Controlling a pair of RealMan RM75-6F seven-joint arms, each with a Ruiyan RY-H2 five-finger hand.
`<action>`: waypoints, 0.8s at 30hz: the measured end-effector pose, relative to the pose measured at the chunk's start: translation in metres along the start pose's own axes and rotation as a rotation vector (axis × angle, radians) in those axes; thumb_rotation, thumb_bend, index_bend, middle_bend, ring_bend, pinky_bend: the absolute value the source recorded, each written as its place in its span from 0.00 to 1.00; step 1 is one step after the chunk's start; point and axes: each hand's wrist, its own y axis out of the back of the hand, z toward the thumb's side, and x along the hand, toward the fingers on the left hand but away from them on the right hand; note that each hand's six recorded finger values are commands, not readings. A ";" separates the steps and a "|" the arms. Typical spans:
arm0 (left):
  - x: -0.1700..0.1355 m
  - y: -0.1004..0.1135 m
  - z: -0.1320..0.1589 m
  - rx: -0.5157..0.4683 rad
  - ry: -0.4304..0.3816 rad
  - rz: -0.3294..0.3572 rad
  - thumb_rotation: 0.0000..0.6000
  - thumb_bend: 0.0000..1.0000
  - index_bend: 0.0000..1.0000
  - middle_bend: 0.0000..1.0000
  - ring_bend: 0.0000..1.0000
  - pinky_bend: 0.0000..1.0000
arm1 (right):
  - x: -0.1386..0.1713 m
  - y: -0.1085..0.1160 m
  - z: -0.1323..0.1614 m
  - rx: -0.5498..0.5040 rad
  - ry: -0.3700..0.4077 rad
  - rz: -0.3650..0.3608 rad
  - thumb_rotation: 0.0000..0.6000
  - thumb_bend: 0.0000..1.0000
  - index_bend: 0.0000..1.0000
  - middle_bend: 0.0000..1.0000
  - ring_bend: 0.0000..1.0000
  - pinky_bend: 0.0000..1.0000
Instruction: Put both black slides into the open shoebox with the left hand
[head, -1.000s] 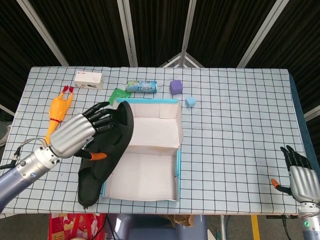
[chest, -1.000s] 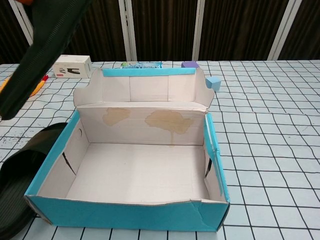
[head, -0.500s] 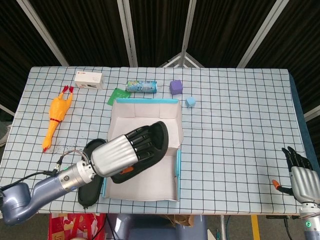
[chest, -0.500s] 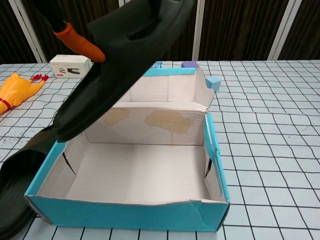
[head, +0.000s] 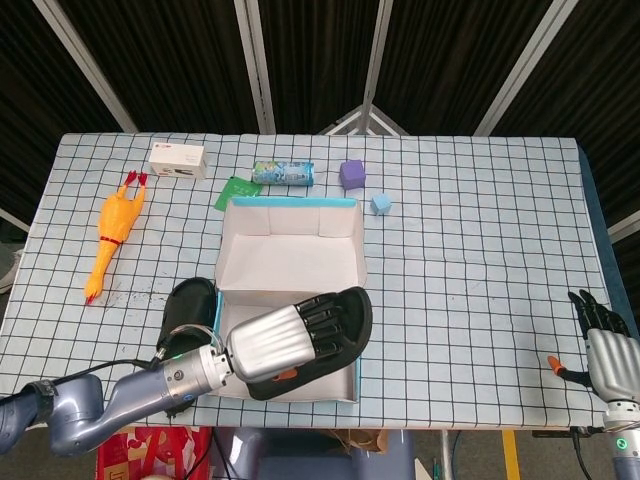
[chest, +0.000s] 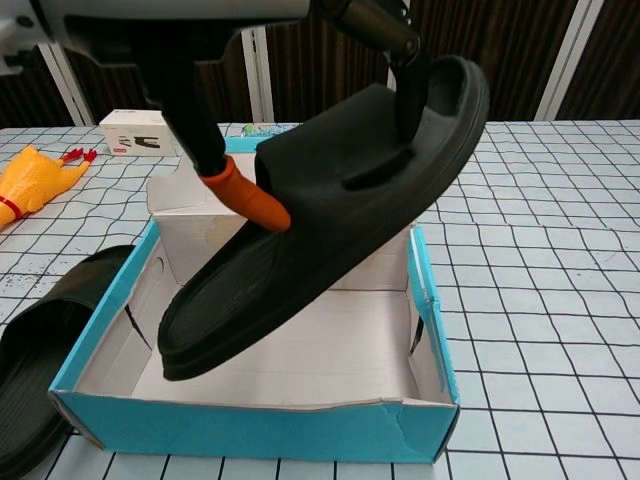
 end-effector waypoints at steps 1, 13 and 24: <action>0.000 -0.002 0.000 -0.002 0.002 -0.010 1.00 0.58 0.34 0.62 0.13 0.11 | 0.000 0.000 0.000 -0.001 0.000 0.001 1.00 0.24 0.00 0.03 0.10 0.11; 0.003 -0.023 -0.004 0.009 0.025 -0.097 1.00 0.58 0.33 0.62 0.13 0.11 | 0.000 -0.001 -0.002 -0.001 -0.006 0.007 1.00 0.25 0.00 0.03 0.10 0.11; 0.007 -0.031 -0.015 0.076 0.042 -0.106 1.00 0.58 0.33 0.62 0.13 0.11 | -0.001 -0.002 -0.003 -0.001 -0.009 0.010 1.00 0.25 0.00 0.03 0.10 0.11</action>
